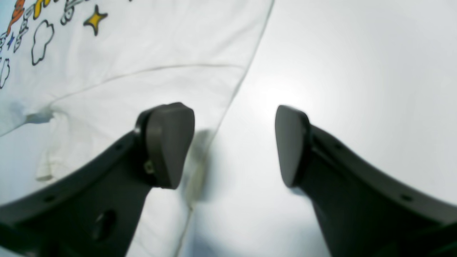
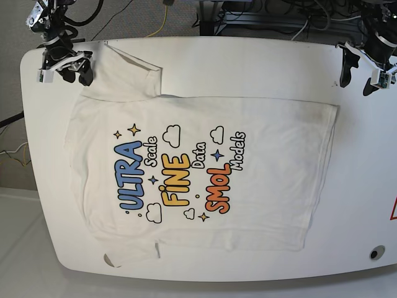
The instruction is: Fold the T-shirt properly
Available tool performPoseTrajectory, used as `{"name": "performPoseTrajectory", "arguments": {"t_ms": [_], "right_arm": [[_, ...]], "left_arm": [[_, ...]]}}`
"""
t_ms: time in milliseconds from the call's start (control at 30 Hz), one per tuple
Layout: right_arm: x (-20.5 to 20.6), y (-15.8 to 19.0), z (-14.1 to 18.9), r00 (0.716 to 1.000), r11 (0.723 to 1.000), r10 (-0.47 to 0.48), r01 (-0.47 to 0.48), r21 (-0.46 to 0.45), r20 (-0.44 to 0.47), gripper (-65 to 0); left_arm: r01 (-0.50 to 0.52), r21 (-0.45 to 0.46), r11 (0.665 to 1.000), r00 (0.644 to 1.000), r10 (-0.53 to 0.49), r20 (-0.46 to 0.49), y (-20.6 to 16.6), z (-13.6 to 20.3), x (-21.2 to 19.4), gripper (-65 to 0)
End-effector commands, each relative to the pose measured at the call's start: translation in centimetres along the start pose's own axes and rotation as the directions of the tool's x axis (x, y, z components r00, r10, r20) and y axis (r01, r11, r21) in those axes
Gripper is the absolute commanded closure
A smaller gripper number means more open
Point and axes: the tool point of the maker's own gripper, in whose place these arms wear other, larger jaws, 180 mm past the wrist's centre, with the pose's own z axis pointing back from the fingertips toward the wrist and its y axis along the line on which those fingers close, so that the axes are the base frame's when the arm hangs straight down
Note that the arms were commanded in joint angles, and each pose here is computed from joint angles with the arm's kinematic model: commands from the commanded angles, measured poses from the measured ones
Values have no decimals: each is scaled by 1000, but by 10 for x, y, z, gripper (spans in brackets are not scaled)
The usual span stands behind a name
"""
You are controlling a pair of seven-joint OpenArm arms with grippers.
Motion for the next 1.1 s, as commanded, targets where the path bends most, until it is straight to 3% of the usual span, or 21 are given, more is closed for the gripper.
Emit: {"name": "performPoseTrajectory", "arguments": {"t_ms": [0,267,400,733,1067], "right_arm": [[13,8,-3,999,999,39,-40,24,24,-377],[10,13,-6,999,999,35,-36,37,17,-375],[10,19,-11,999,998,41,-42,53,13,-375],[-6,52,-27,995,987,86,-77,138,-54,-376],[-13,57,-29,996,990,47,-36,139,-75,-372]], "left_arm": [[19,13,1000,998,-20,64,2,2,18,-374],[-25,-6,1000,998,25,59,1,-7,10,-376],[-106,-24,994,992,107,62,2,-24,0,-377],[-69,-1,998,996,69,61,16,-27,10,-383],[-99,17,995,991,97,93,28,-16,14,-378]]}}
